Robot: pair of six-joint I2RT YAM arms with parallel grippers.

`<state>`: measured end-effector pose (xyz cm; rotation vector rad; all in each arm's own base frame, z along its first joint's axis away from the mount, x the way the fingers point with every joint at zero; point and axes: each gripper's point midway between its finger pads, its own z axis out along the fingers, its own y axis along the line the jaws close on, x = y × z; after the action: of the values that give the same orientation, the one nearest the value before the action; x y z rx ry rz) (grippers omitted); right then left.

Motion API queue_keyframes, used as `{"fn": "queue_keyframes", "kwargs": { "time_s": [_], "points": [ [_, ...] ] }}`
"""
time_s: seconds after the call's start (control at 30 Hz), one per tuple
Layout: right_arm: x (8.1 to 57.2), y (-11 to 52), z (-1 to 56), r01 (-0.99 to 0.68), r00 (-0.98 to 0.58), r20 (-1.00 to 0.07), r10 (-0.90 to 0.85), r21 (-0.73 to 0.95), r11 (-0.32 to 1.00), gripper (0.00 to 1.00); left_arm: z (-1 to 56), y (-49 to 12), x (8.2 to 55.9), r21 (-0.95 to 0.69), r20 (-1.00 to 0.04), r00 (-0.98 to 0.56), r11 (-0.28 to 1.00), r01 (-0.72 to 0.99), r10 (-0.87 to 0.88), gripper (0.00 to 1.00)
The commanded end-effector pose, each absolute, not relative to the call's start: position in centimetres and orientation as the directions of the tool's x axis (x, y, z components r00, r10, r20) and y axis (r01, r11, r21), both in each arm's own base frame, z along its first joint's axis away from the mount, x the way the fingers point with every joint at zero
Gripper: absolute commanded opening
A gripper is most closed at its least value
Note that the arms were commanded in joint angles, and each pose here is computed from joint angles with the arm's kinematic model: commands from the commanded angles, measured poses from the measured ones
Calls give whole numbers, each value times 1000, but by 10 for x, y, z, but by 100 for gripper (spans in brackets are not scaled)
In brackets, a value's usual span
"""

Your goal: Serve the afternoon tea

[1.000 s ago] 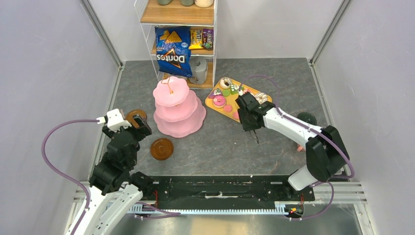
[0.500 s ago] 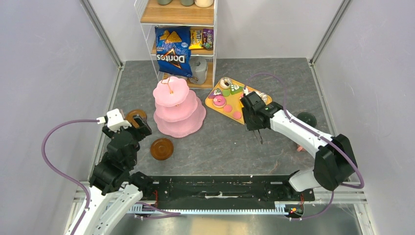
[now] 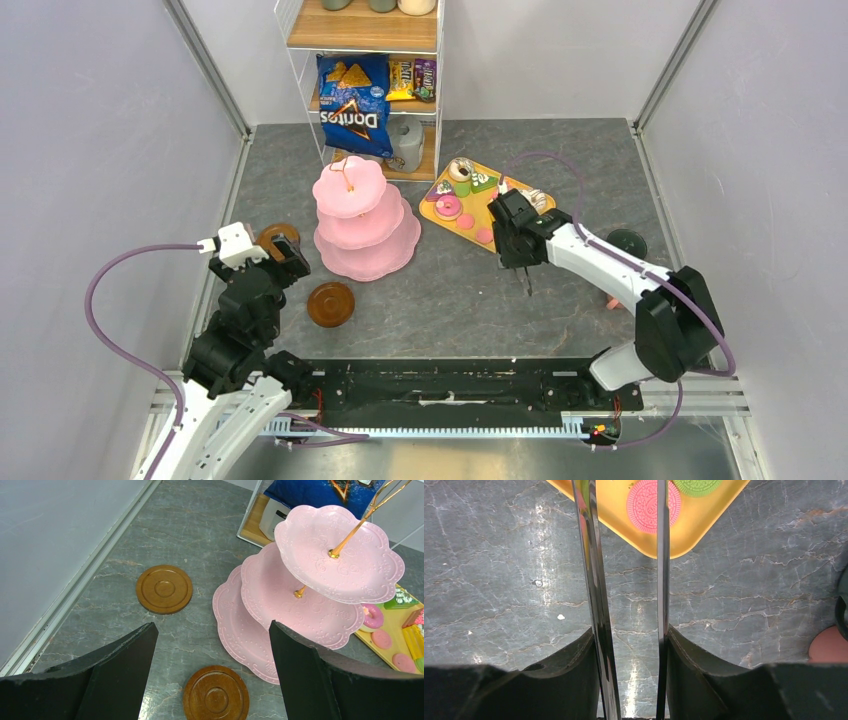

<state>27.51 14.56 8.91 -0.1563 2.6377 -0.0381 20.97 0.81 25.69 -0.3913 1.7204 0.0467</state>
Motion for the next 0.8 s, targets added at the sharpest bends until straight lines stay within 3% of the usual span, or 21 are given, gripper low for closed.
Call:
{"fn": "queue_keyframes", "kwargs": {
  "time_s": [0.0, 0.53, 0.77],
  "points": [
    [283, 149, 80, -69, -869, -488, -78, -38, 997, 51, 264, 8, 212, -228, -959, -99, 930, -288, -266, 90],
    [302, 151, 61, -41, -867, -492, -77, -85, 996, 50, 264, 8, 212, -228, -959, -99, 930, -289, -266, 90],
    [302, 148, 65, -38, -862, -500, -79, -91, 995, 41, 263, 8, 212, -228, -959, -100, 930, -288, -266, 90]
  ]
}}
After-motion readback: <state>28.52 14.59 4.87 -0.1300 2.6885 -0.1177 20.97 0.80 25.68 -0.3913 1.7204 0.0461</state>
